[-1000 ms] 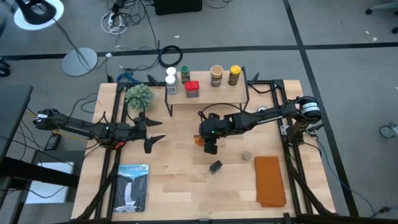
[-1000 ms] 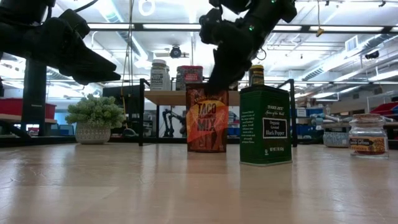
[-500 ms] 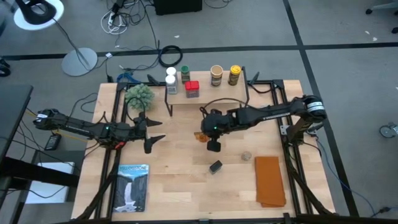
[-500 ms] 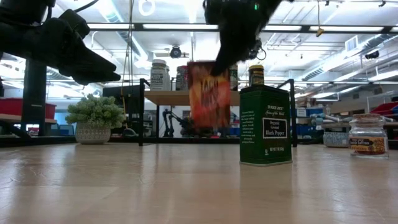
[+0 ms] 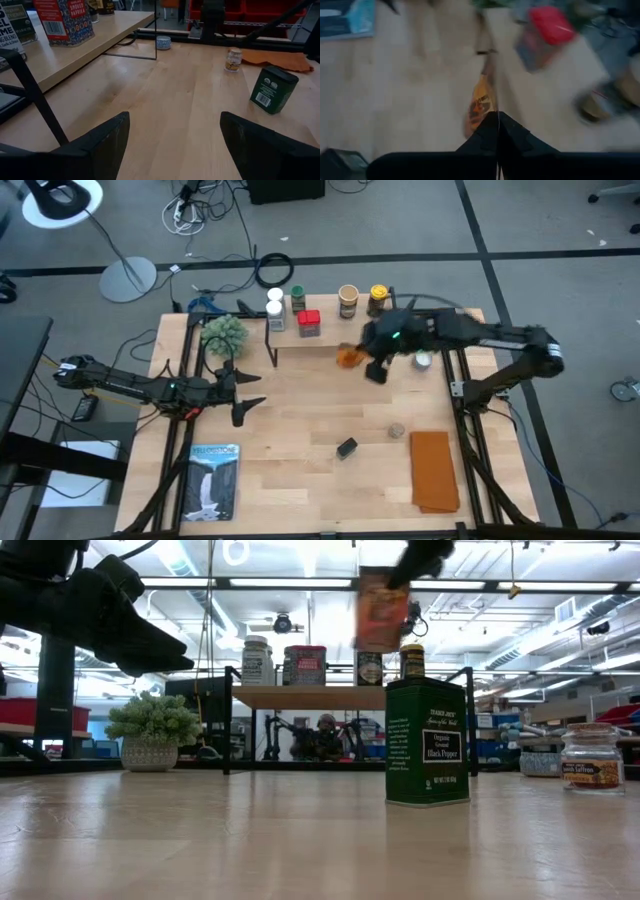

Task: Shelf spices
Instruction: Put the orange seasoning pack on the shelf

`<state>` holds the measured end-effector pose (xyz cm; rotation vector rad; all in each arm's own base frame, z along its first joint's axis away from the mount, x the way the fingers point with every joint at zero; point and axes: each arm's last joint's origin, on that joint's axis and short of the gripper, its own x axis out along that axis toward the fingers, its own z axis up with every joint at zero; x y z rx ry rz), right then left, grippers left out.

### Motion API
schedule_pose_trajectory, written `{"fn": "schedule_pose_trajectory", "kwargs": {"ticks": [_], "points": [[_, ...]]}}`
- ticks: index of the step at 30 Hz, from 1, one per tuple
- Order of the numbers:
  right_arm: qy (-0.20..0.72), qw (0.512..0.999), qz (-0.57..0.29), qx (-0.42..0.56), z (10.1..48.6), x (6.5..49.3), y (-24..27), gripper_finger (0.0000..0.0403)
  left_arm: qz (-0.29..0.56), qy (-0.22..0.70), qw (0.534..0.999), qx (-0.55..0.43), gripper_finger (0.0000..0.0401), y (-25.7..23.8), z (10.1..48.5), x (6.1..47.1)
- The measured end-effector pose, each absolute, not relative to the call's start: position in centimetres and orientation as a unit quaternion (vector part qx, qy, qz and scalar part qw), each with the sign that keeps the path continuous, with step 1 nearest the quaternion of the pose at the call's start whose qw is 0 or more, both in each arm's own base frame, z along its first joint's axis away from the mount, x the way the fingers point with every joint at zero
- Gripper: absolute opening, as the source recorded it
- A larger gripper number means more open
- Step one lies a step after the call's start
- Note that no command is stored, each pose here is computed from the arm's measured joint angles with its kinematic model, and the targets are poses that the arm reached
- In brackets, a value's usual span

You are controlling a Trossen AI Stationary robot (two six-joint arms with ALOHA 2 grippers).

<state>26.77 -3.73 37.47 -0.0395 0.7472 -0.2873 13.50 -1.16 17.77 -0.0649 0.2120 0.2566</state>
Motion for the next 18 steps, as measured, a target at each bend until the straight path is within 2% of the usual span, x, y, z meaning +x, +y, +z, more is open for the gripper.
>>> {"fn": "schedule_pose_trajectory", "kwargs": {"ticks": [8,18], "points": [[0.359,0.914,-0.188,-0.010,39.6,21.3,-8.3,0.0000,0.127,0.104,0.986,-0.033,0.0317,-1.2,17.8,13.5],[0.398,0.900,-0.175,0.030,37.5,20.4,-14.9,0.0000,0.121,0.097,0.987,-0.036,0.0317,-1.2,17.9,13.5]]}}
